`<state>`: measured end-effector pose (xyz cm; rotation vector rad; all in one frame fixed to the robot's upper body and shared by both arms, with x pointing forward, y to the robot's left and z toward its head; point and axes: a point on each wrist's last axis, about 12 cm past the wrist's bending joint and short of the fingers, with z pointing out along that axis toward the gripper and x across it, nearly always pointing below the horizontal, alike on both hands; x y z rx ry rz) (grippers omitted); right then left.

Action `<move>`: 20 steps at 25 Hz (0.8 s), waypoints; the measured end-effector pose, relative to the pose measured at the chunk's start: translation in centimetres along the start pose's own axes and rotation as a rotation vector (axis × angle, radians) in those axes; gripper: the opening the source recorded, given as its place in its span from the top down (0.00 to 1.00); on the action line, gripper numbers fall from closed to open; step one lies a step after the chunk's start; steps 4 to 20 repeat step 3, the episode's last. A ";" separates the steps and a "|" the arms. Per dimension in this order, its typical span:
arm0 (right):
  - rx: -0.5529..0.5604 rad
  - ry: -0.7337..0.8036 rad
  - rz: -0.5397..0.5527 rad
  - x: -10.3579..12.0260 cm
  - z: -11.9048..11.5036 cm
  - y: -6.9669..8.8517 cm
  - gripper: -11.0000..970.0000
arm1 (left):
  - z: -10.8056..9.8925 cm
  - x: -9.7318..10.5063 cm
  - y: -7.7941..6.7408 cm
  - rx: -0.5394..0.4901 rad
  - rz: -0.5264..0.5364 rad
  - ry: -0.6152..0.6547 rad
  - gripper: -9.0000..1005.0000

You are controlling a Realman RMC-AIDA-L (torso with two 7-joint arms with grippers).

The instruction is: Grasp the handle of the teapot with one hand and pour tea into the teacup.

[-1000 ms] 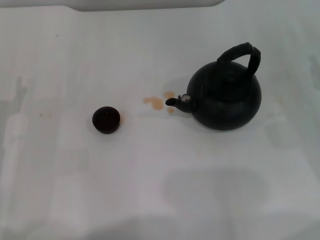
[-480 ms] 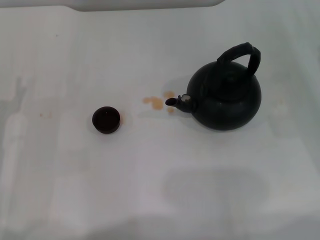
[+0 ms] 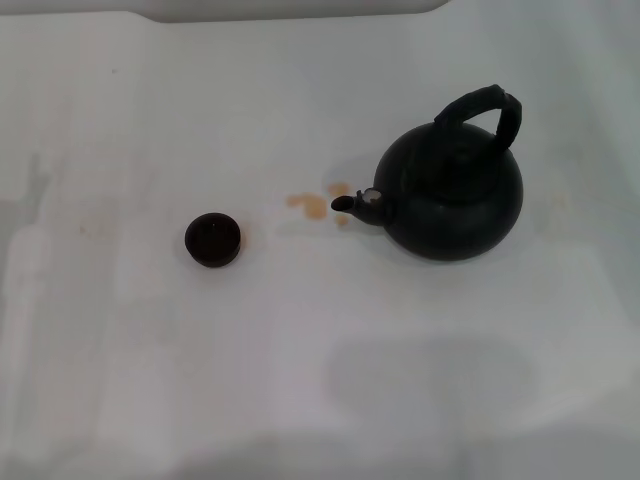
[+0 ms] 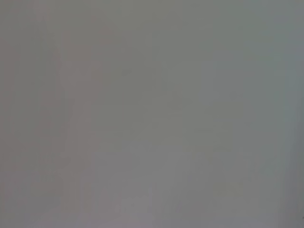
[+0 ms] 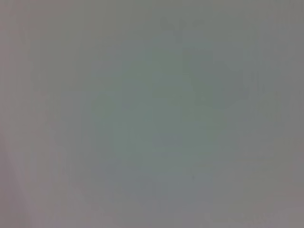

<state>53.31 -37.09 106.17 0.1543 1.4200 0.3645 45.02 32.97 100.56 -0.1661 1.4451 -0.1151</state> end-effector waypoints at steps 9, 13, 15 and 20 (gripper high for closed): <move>0.002 -0.008 0.002 -0.3 1.1 0.2 0.61 | 0.1 0.0 0.1 -0.002 0.002 -0.001 0.11; 0.002 -0.008 0.002 -0.3 1.1 0.2 0.61 | 0.1 0.0 0.1 -0.002 0.002 -0.001 0.11; 0.002 -0.008 0.002 -0.3 1.1 0.2 0.61 | 0.1 0.0 0.1 -0.002 0.002 -0.001 0.11; 0.002 -0.008 0.002 -0.3 1.1 0.2 0.61 | 0.1 0.0 0.1 -0.002 0.002 -0.001 0.11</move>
